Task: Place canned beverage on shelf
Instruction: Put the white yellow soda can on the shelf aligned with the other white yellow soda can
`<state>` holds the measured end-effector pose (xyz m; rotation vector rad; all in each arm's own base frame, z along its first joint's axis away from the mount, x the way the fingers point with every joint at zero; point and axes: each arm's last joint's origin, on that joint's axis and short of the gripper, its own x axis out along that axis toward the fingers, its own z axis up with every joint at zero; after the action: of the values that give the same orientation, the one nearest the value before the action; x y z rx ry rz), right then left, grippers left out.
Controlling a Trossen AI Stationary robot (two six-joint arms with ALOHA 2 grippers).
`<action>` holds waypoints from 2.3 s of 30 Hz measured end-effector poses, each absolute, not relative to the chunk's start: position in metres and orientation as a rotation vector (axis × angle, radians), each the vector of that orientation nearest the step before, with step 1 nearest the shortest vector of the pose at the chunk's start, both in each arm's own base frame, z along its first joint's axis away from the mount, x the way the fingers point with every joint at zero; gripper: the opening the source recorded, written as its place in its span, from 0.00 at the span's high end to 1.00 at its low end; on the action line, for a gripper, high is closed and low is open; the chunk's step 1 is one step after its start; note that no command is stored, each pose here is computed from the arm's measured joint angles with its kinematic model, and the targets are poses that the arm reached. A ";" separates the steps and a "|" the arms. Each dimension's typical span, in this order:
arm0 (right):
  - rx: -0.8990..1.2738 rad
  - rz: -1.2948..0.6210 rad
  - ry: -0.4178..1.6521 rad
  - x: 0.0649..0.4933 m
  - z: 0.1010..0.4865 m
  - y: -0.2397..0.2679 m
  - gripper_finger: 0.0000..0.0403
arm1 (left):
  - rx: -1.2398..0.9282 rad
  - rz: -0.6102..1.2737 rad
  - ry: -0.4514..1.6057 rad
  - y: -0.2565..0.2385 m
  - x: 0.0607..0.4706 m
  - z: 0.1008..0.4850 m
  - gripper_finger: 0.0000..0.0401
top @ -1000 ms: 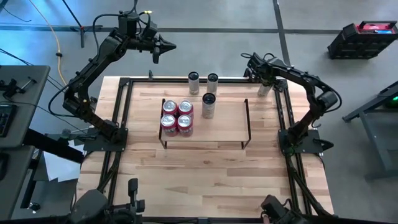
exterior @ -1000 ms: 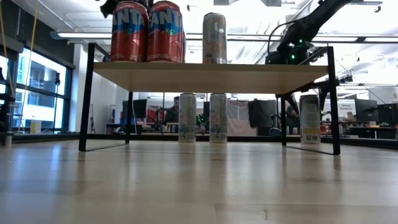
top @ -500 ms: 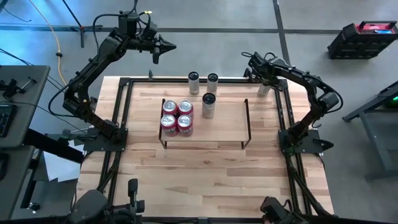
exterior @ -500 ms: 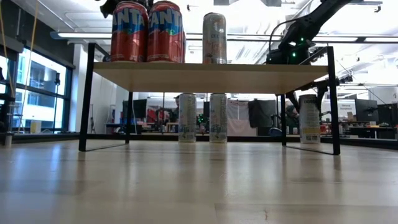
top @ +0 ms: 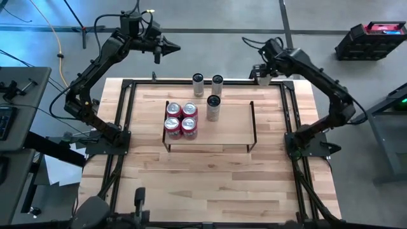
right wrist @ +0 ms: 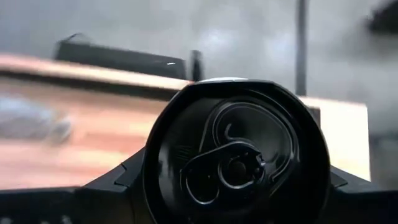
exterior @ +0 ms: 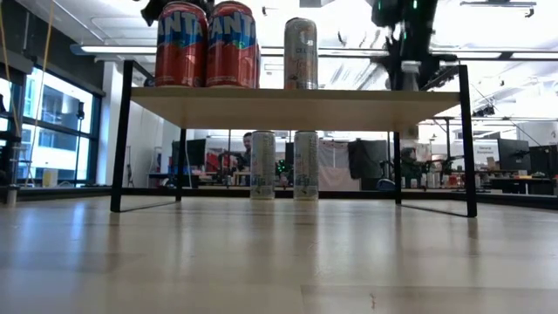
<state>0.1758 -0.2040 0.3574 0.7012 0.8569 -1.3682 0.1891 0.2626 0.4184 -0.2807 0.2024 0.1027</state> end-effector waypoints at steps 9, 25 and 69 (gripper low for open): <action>0.333 -0.847 0.863 0.187 0.454 -0.146 0.39 | -0.309 -0.150 0.138 0.226 0.189 0.443 1.00; -0.135 0.039 0.891 0.212 0.489 -0.035 0.39 | -0.151 -0.418 0.065 0.141 0.183 0.485 1.00; -0.556 0.700 0.930 0.354 0.392 -0.038 0.39 | -0.159 -0.697 0.059 0.083 0.193 0.498 1.00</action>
<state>0.3539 -0.0378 0.3917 -0.5559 0.9305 0.7000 0.1928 0.0827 0.4983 -0.1586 0.0590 -0.6966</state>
